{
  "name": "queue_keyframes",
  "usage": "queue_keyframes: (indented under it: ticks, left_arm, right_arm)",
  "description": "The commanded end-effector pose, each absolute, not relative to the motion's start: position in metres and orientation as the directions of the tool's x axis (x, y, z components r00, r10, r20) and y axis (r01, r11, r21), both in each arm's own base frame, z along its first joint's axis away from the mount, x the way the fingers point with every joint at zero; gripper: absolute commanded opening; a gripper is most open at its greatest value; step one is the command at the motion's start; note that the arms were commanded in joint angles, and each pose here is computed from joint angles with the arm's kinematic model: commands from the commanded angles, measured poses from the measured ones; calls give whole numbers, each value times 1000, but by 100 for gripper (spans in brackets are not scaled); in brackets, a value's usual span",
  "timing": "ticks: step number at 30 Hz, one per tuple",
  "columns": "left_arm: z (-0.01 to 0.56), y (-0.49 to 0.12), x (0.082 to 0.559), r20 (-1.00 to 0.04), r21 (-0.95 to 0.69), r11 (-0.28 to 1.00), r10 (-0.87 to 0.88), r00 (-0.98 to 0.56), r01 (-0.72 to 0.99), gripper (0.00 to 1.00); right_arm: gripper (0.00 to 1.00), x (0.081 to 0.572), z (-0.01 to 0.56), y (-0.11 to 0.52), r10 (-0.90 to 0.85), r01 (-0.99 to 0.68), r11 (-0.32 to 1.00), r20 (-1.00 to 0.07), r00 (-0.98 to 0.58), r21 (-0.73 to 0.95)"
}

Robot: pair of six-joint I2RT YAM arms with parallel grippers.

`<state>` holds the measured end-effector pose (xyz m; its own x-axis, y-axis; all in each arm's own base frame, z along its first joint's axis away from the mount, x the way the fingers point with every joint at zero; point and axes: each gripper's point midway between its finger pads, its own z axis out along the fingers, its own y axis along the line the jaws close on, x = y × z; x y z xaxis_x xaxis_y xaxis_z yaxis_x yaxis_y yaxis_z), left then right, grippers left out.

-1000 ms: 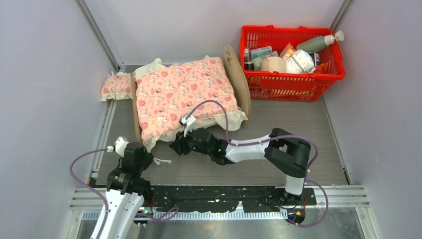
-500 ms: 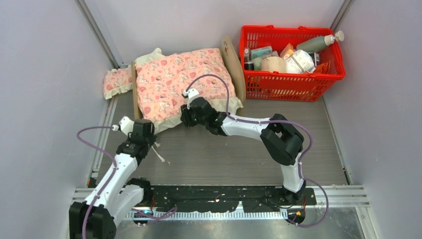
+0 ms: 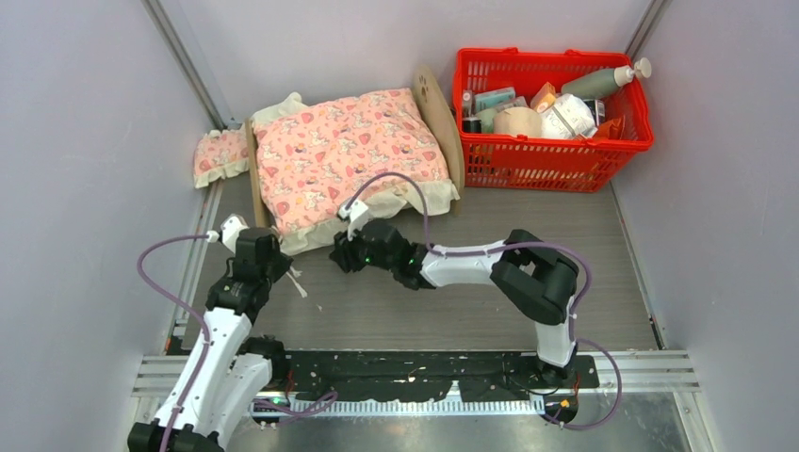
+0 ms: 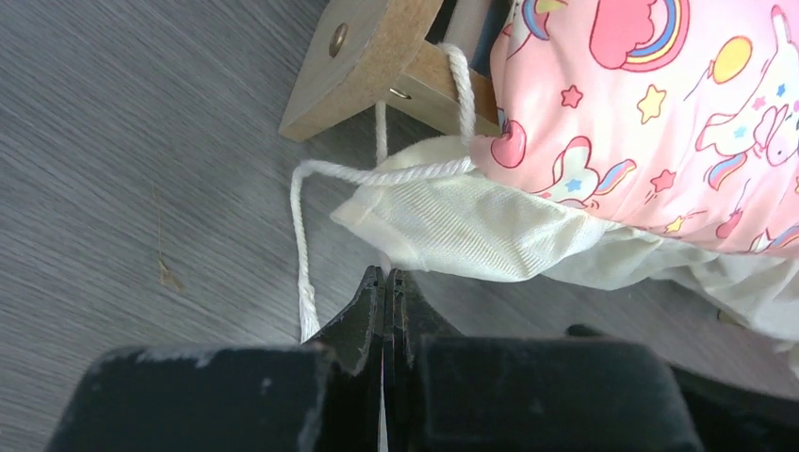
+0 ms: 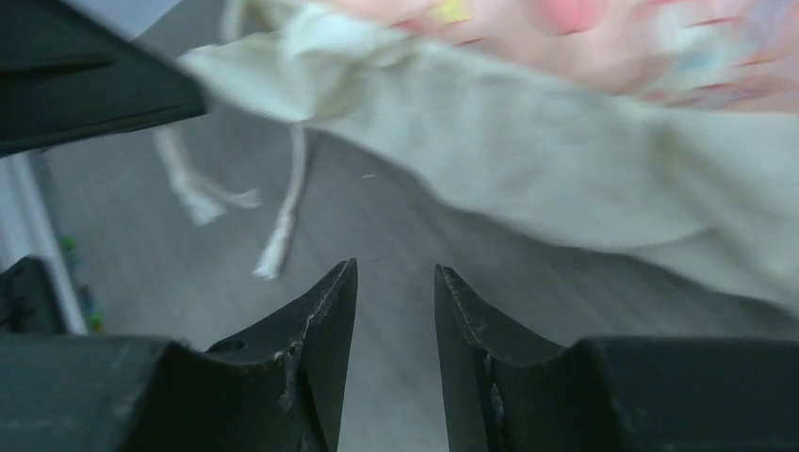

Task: Set up the pet bed
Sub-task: Adjust the bed frame at the center of the board, then tie the ropes to the bed frame.

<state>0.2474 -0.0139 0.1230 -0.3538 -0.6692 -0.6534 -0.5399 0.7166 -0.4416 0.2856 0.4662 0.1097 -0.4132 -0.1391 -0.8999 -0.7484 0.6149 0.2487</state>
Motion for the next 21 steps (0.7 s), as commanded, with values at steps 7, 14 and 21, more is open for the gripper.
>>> queue_keyframes:
  ticks: [7, 14, 21]
  left_arm:
    - [118, -30, 226, -563, -384, 821, -570, -599, -422, 0]
    - [131, -25, 228, -576, -424, 828, -560, -596, -368, 0]
    - [122, -27, 225, -545, -420, 827, -559, -625, -373, 0]
  right_arm:
    - [45, 215, 125, 549, 3, -875, 386, -949, -316, 293]
    - [51, 198, 89, 563, -41, -908, 342, -961, -273, 243]
    - [51, 195, 61, 575, -82, -918, 351, -970, -227, 185]
